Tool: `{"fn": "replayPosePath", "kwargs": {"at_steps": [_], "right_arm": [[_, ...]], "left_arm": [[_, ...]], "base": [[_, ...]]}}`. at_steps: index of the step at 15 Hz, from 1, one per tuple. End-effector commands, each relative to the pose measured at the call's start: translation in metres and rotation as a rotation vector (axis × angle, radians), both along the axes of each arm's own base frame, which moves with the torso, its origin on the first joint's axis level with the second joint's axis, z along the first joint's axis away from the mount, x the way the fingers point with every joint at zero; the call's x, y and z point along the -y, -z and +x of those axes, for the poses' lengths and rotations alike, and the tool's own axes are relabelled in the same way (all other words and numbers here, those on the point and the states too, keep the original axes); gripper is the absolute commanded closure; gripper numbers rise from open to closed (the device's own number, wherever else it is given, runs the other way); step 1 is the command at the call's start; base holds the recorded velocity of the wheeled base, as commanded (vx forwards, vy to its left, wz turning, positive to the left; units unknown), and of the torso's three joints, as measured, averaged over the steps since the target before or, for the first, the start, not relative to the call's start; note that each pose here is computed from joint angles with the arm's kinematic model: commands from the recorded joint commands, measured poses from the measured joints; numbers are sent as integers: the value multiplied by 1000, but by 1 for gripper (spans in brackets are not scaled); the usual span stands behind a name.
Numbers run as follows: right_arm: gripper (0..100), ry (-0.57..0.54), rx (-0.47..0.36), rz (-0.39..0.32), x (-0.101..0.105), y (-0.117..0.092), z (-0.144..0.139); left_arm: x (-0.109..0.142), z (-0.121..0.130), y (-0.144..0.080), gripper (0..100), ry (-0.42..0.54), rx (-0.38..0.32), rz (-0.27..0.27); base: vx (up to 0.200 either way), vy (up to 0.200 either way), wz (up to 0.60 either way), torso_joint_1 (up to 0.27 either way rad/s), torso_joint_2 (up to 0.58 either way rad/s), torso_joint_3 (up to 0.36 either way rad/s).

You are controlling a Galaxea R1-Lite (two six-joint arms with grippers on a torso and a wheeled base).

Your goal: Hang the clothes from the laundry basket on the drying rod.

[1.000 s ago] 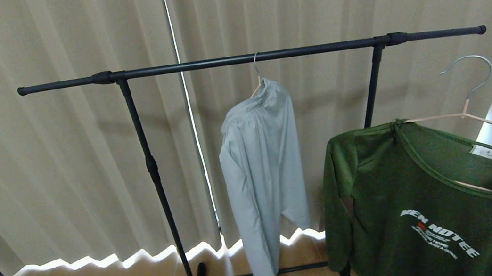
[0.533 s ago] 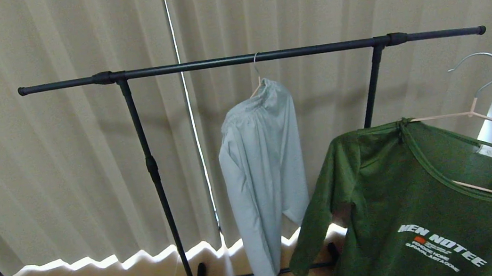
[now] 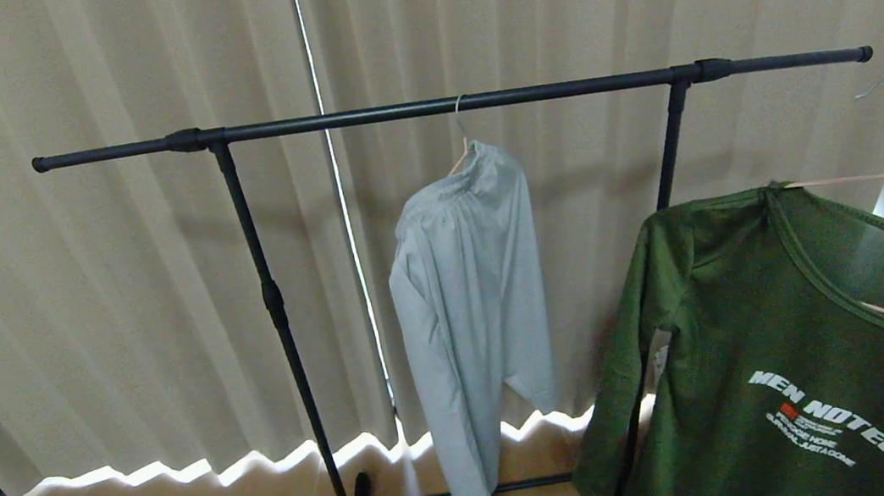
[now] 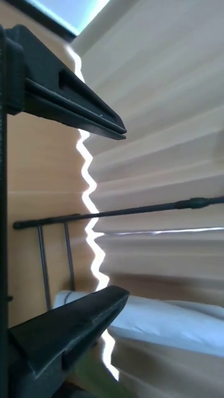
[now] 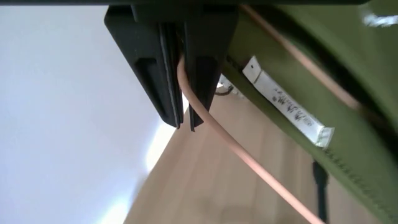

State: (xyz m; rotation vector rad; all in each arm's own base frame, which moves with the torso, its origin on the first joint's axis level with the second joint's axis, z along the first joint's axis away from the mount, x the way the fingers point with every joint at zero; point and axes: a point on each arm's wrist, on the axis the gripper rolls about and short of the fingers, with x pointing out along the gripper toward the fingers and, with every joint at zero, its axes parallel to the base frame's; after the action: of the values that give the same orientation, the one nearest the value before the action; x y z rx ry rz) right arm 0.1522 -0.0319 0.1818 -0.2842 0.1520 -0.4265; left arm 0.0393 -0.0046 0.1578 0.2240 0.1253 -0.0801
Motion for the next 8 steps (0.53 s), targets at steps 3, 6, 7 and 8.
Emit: {"fn": "replayPosePath", "kwargs": {"at_steps": [3, 6, 7, 8], "right_arm": [[100, -51, -4, 5, -8, -14, 10], [100, -83, 7, 5, -12, -22, 21], [100, -91, 11, 3, -14, -23, 23], [100, -102, 13, 4, -15, -24, 24]], "left_arm": [[7, 14, -9, 0, 169, -6, -37], [10, 24, -12, 0, 158, -26, -96], [10, 26, -15, 0, 154, -25, -119], [11, 30, -18, 0, 152, -19, -133]], "base": [[0, 0, 0, 0, 0, 0], [0, 0, 0, 0, 0, 0], [0, 0, 0, 0, 0, 0], [0, 0, 0, 0, 0, 0]]}}
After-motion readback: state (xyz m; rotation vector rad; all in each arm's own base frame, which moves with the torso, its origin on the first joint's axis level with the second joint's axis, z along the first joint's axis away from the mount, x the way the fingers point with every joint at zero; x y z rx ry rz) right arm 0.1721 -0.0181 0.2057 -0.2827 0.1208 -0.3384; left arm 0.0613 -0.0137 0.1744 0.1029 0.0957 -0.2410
